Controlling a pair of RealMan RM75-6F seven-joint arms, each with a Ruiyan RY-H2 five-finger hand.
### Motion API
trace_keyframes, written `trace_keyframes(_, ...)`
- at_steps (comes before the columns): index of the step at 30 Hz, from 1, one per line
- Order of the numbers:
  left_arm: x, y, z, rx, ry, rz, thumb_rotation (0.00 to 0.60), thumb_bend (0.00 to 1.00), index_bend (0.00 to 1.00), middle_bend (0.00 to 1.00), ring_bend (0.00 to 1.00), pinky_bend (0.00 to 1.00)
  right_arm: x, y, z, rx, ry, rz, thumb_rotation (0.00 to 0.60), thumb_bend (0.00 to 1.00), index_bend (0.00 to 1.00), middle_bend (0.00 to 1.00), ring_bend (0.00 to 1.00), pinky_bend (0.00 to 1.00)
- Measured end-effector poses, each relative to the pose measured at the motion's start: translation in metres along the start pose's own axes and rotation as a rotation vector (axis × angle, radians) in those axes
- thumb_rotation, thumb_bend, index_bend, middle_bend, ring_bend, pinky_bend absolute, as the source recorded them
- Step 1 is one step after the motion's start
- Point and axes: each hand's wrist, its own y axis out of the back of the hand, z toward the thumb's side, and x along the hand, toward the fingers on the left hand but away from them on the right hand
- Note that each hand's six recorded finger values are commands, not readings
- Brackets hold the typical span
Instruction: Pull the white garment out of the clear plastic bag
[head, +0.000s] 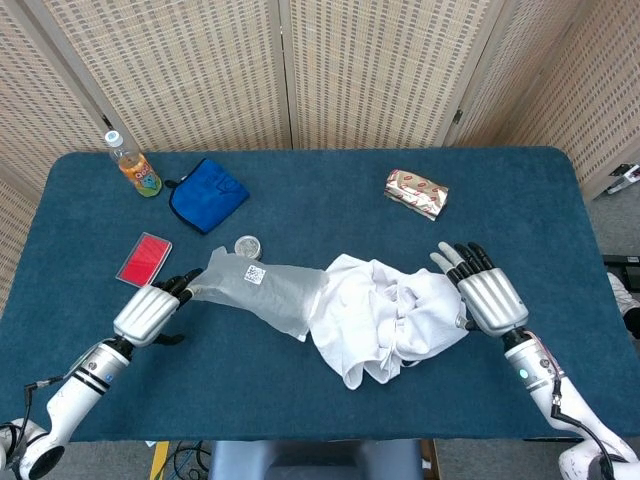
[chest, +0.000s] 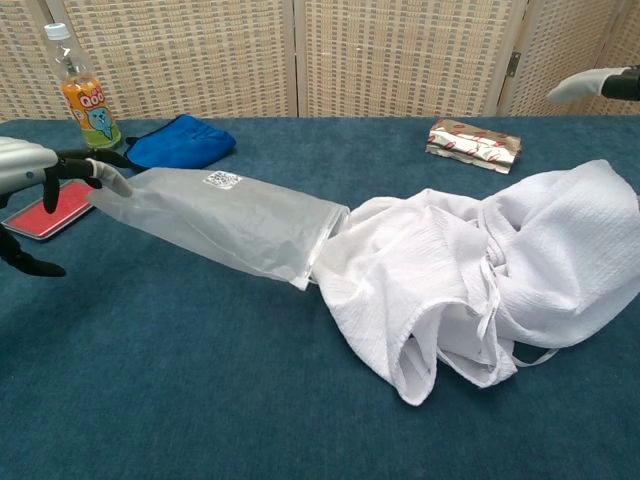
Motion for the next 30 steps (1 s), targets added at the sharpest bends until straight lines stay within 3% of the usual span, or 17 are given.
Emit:
trace_keyframes(12,-0.010,0.012,-0.004,-0.032,0.079,0.040,0.600,0.10,0.00,0.02,0.16,0.36,0.014,0.003,-0.001,-0.034,0.002,0.050,0.600,0.00,0.00,0.00,0.00,0.00)
trace_keyframes(21,-0.019,0.014,-0.006,-0.067,0.133,0.066,0.600,0.10,0.00,0.02,0.17,0.36,0.029,0.013,-0.009,-0.058,-0.023,-0.050,0.600,0.00,0.00,0.04,0.00,0.00)
trace_keyframes(27,-0.028,0.010,-0.012,-0.120,0.185,0.075,0.600,0.10,0.00,0.02,0.16,0.36,0.040,0.010,-0.016,-0.176,-0.045,-0.051,0.600,0.00,0.00,0.05,0.00,0.00)
trace_keyframes(30,-0.034,0.012,-0.015,-0.125,0.211,0.095,0.600,0.10,0.00,0.02,0.16,0.35,0.045,0.010,-0.021,-0.162,-0.064,-0.066,0.600,0.01,0.00,0.07,0.00,0.00)
